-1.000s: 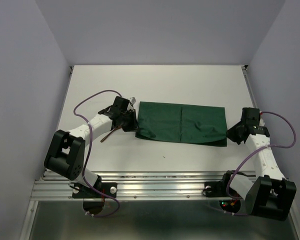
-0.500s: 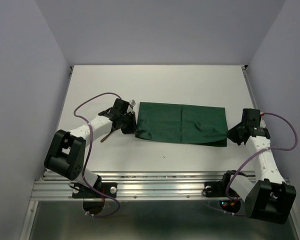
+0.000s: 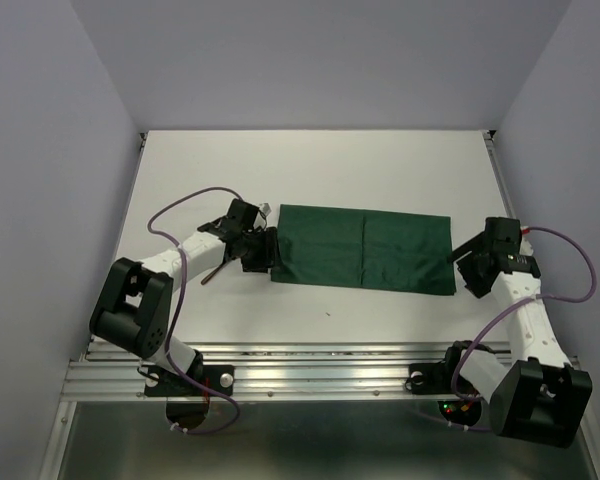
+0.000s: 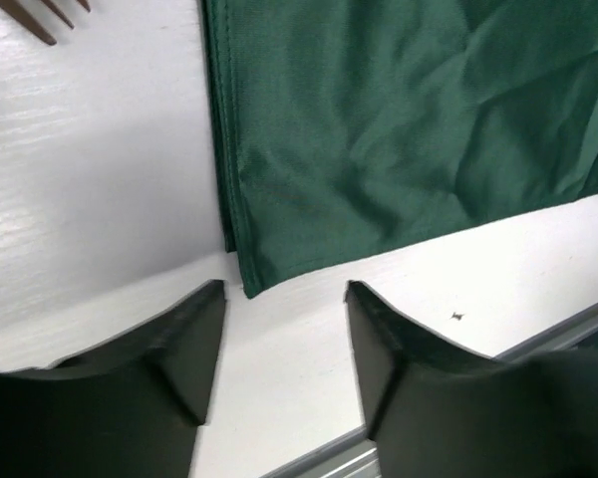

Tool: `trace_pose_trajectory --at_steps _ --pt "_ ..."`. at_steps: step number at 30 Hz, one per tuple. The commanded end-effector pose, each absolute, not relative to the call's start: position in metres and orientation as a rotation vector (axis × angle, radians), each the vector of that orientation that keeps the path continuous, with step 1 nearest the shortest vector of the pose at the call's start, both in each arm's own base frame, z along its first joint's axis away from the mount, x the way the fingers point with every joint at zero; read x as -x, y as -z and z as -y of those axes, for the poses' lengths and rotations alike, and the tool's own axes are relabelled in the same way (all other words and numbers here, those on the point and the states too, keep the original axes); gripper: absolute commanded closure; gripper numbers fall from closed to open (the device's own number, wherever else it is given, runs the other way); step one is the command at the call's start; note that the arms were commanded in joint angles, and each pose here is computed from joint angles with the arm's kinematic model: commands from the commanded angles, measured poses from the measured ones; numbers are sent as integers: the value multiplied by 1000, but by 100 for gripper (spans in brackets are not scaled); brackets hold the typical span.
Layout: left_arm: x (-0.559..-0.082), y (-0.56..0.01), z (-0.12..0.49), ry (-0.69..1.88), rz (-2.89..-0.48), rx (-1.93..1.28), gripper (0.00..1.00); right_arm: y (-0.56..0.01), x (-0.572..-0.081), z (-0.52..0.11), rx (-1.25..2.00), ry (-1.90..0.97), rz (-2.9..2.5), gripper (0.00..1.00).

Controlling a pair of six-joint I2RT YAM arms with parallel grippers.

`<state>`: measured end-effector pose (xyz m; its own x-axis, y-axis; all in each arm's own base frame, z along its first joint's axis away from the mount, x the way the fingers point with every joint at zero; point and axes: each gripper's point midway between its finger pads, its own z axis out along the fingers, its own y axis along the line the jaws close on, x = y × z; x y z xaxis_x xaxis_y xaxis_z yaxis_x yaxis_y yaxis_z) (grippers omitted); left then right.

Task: Fold the napkin into a case and place the utensils inside
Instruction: Smooth out the rectangle-folded napkin at the center of the board.

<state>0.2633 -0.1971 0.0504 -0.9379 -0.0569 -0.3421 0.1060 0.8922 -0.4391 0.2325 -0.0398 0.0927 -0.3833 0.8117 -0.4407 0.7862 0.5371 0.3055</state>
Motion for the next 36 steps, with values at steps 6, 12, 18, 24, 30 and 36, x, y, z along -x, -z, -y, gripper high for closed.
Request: trace_pose_trajectory --at_steps 6,12,18,24,30,36 --pt "-327 -109 208 580 -2530 -46 34 -122 -278 44 -1122 -130 -2170 29" --pt "-372 -139 273 718 -2452 -109 34 -148 -357 -24 -780 -332 -2223 37" --pt "-417 -150 349 939 -2382 -149 38 -116 -431 -98 -574 -437 -2384 53" --pt "-436 -136 385 1086 -2396 -146 42 -82 -466 -129 -569 -610 -2452 71" --pt "-443 -111 404 1167 -2420 -118 44 -69 -472 -140 -574 -651 -2470 80" --pt "-452 -101 412 1187 -2424 -107 45 -67 -478 -152 -556 -702 -2476 84"
